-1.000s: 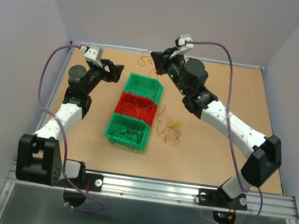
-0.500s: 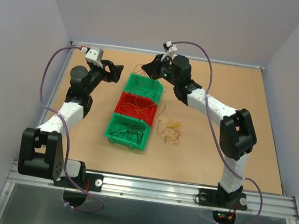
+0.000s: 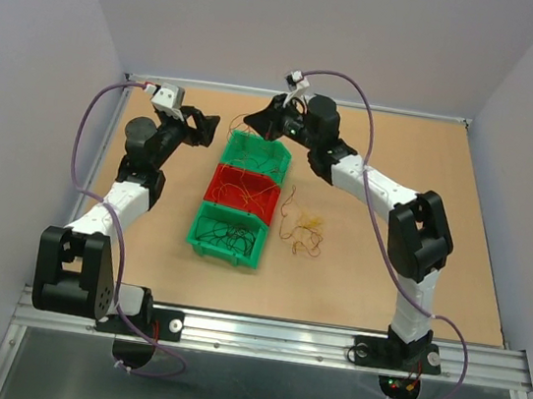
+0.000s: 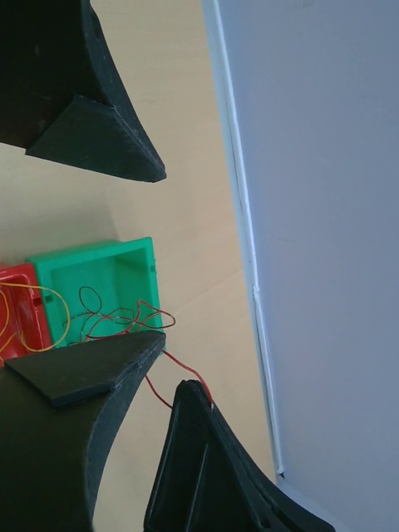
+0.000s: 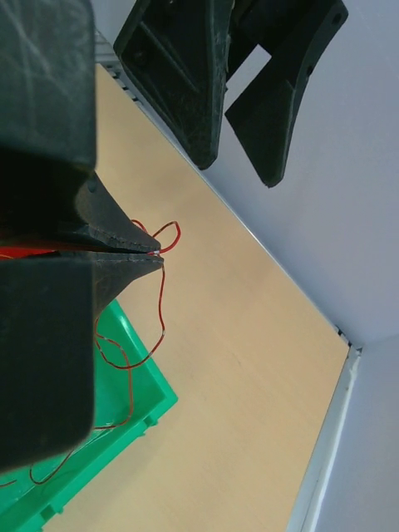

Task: Untangle the cables

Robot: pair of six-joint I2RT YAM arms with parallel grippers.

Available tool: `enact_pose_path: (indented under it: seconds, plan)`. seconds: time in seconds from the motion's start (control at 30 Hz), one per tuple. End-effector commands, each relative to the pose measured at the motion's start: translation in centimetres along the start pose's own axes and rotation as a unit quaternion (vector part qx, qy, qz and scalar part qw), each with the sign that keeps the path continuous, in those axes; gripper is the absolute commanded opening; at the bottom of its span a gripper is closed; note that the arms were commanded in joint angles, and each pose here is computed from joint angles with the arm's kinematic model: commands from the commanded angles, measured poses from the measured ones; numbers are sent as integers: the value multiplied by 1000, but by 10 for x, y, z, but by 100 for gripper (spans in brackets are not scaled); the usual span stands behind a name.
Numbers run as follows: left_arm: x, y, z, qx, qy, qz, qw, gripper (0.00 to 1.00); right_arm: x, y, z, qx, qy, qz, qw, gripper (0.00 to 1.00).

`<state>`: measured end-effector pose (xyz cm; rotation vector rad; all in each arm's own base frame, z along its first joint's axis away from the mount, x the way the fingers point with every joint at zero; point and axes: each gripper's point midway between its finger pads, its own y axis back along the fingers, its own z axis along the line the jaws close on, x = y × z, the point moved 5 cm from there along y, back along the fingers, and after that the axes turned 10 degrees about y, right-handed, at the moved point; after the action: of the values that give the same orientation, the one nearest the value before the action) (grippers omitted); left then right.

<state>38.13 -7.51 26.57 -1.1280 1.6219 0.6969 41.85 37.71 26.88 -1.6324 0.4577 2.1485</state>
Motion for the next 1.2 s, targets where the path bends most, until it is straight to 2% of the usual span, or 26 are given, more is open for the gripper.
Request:
enact_pose_path:
  seconds: [0.0, 0.17, 0.33, 0.6, 0.77, 0.8, 0.83, 1.0, 1.17]
  plan:
    - [-13, 2, -6, 17, -21, -32, 999, 83, -71, 2, 33, -60, 38, -74, 995, 1]
    - [-13, 2, -6, 16, -22, -33, 999, 83, -84, -5, 36, -74, 45, -74, 993, 1]
    - [-15, 3, -6, 14, -25, -36, 999, 83, -75, -9, 32, -75, 35, -60, 995, 1]
    - [-13, 2, -6, 17, -27, -35, 999, 83, -35, 3, 8, -57, 2, -35, 998, 1]
    - [-13, 3, -8, 24, -30, -34, 999, 82, -7, 8, -10, -102, -20, 18, 994, 1]
    - [-13, 3, -9, 28, -30, -32, 999, 83, 14, 7, -17, -112, -38, 54, 992, 1]
    - [-11, 3, -9, 31, -31, -29, 999, 82, 20, 8, -21, -116, -42, 63, 990, 1]
    - [-9, 3, -10, 40, -31, -25, 998, 82, 59, 14, -60, -78, -51, 93, 991, 1]
    - [-6, 1, -10, 46, -30, -19, 998, 82, 105, 1, -97, -12, -51, 163, 985, 1]
